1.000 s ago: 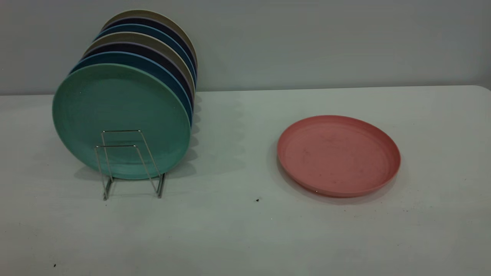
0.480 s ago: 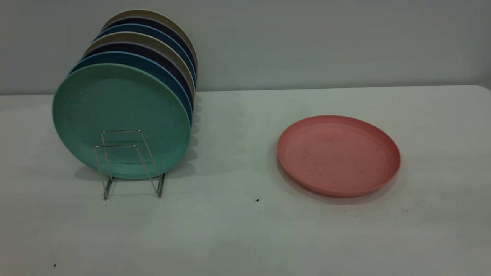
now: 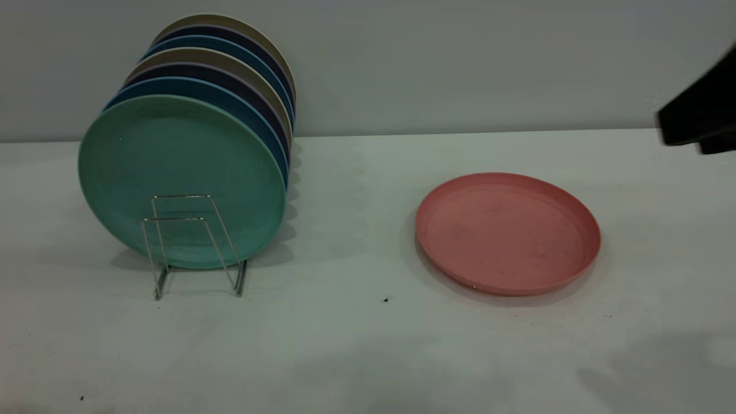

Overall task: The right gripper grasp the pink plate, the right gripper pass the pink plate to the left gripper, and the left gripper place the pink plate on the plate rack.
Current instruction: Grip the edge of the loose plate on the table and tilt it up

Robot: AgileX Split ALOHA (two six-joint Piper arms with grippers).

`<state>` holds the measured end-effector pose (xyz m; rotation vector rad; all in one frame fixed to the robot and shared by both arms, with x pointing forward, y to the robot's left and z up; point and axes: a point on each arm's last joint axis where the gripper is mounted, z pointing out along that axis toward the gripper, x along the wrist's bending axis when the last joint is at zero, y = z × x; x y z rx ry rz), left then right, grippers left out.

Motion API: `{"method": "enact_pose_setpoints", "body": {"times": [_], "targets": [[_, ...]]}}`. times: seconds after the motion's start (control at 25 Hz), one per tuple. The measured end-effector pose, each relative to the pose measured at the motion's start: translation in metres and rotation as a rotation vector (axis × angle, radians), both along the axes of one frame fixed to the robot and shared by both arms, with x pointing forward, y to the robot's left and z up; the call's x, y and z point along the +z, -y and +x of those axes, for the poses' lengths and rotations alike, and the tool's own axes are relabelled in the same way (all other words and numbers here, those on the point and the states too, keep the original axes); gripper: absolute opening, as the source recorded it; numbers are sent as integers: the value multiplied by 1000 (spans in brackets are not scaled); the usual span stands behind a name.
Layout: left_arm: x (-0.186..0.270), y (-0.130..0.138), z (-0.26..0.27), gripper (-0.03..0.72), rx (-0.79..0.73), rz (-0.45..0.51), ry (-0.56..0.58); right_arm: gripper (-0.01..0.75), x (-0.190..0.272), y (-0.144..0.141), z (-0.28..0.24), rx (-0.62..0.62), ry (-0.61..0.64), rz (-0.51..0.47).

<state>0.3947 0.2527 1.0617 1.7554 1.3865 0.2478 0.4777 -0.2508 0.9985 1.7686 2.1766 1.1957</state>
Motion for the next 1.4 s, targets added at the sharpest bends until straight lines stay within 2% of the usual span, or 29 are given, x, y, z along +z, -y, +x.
{"method": "enact_pose_setpoints", "body": {"times": [0.16, 0.36, 0.6, 0.84, 1.12, 1.4], "targets": [[5, 1, 10, 582, -11, 2, 4, 392, -25, 20, 43, -25, -111, 43], [6, 1, 10, 582, -15, 7, 6, 387, -67, 57, 83, -77, -245, 185], [5, 1, 10, 582, -17, 7, 5, 376, -121, 70, 117, -85, -357, 234], [5, 2, 9, 582, -27, 6, -4, 376, -156, 80, 150, -141, -383, 231], [5, 2, 9, 582, -30, 7, -6, 374, -176, 90, 174, -241, -356, 189], [5, 2, 9, 582, -30, 7, -6, 374, -193, 77, 182, -299, -351, 196]]}}
